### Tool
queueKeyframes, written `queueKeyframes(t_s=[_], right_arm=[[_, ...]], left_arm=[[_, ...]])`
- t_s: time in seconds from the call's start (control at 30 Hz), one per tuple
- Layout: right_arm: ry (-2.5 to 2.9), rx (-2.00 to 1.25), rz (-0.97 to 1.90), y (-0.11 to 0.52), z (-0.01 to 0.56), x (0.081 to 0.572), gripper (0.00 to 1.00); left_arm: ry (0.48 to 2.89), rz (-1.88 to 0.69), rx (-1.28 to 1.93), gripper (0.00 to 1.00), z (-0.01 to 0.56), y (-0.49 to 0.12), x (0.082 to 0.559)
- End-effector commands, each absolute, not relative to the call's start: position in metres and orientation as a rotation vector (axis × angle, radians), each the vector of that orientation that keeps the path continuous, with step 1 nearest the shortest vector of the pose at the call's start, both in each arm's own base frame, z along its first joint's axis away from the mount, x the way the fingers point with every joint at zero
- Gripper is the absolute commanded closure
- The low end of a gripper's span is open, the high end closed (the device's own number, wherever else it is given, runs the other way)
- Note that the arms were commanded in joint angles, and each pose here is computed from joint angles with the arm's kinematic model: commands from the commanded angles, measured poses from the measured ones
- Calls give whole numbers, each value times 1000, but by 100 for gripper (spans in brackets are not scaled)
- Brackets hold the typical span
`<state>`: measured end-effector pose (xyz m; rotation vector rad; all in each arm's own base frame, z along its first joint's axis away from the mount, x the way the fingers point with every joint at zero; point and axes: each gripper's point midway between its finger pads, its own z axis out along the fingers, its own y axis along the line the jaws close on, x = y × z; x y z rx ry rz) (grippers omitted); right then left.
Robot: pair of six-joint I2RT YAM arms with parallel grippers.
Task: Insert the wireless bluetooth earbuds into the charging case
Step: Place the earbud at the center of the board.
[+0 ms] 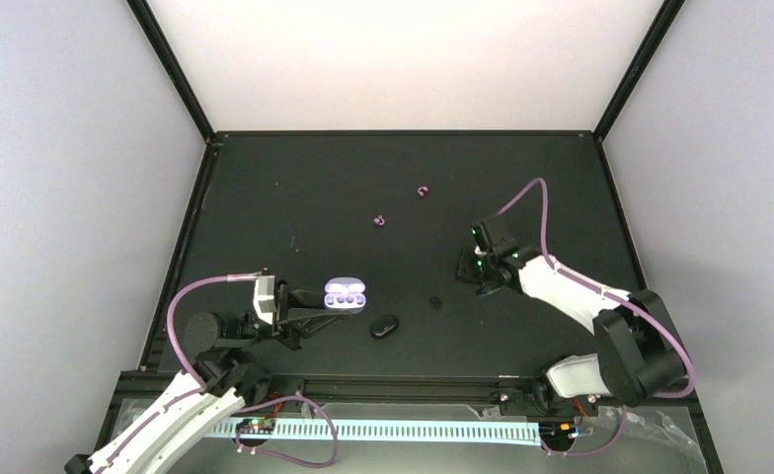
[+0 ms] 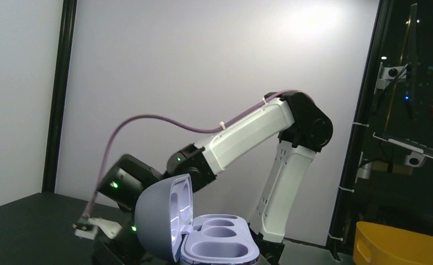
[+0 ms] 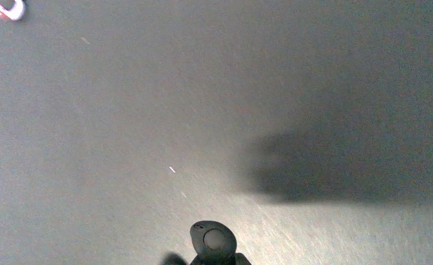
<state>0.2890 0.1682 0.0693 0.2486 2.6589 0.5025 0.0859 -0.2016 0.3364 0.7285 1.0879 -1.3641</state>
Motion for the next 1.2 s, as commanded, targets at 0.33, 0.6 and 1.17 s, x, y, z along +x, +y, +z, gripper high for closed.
queueKeyframes(t_s=[0.33, 0.6, 1.17], right_arm=[[2452, 788, 824, 165, 61, 272, 86], [2474, 685, 760, 161, 67, 269, 76], [2601, -123, 456, 180, 83, 278, 57]], left_arm=[[1102, -1347, 736, 98, 338, -204, 89], [1113, -1339, 735, 98, 337, -204, 90], [1145, -1330, 740, 98, 331, -210, 97]])
